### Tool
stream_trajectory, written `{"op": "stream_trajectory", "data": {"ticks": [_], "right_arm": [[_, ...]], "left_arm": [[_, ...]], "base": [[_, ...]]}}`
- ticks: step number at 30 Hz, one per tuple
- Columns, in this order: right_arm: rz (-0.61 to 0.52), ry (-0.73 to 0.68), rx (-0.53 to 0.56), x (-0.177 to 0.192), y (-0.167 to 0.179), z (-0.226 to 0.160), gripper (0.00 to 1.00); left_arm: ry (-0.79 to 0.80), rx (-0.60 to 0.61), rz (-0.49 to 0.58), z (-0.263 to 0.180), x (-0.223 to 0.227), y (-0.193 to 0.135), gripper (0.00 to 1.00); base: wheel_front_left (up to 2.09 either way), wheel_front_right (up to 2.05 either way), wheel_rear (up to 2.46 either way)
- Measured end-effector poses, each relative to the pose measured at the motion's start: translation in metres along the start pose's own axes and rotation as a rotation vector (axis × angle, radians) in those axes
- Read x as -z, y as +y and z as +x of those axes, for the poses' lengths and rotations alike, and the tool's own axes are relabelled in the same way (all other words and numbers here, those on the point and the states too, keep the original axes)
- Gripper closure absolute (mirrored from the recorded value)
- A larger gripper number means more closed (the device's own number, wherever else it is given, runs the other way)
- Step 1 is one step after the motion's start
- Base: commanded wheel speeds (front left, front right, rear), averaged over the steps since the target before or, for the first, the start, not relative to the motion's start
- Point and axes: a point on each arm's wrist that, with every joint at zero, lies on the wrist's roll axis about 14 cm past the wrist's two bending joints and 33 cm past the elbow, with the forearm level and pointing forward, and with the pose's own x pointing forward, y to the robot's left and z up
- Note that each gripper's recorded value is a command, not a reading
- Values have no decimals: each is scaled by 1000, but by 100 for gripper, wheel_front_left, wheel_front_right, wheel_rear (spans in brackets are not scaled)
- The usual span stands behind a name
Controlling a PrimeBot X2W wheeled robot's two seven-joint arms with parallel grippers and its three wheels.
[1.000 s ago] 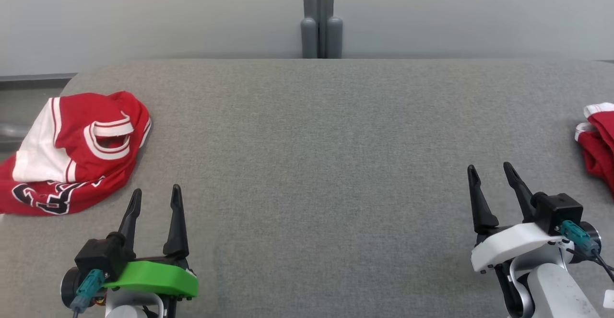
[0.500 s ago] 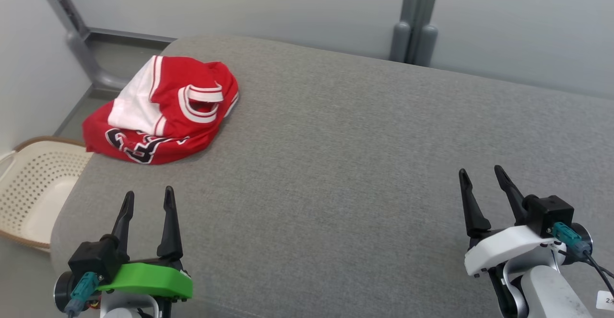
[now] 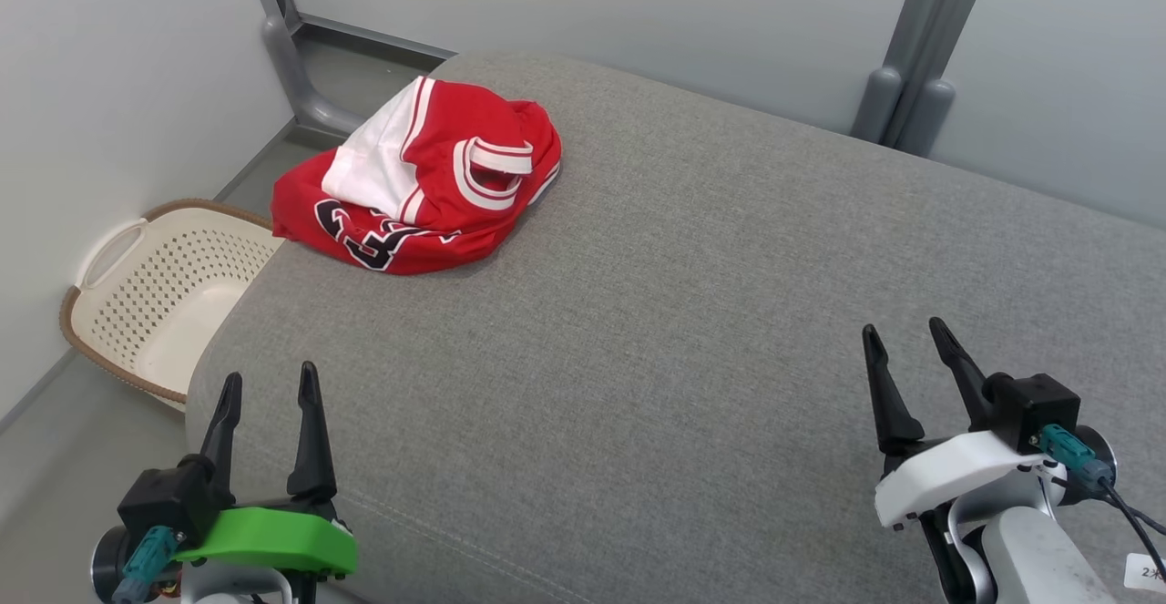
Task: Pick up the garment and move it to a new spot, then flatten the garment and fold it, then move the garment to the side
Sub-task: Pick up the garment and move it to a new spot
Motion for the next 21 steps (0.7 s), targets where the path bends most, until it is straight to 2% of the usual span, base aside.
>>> {"op": "stream_trajectory", "data": {"ticks": [10,15,21], "right_arm": [[-7,12,11,6,-12,1,0],[-29,9,10,8,-25,8,0],[-57,11,0,14,-39,20,0]], "left_arm": [[31,2,-6,19,9,-6,0],[66,15,-8,52,18,-16,0],[163,-29,-52,104,46,-21,0]], "base": [[0,0,0],[0,0,0],[0,0,0]]}}
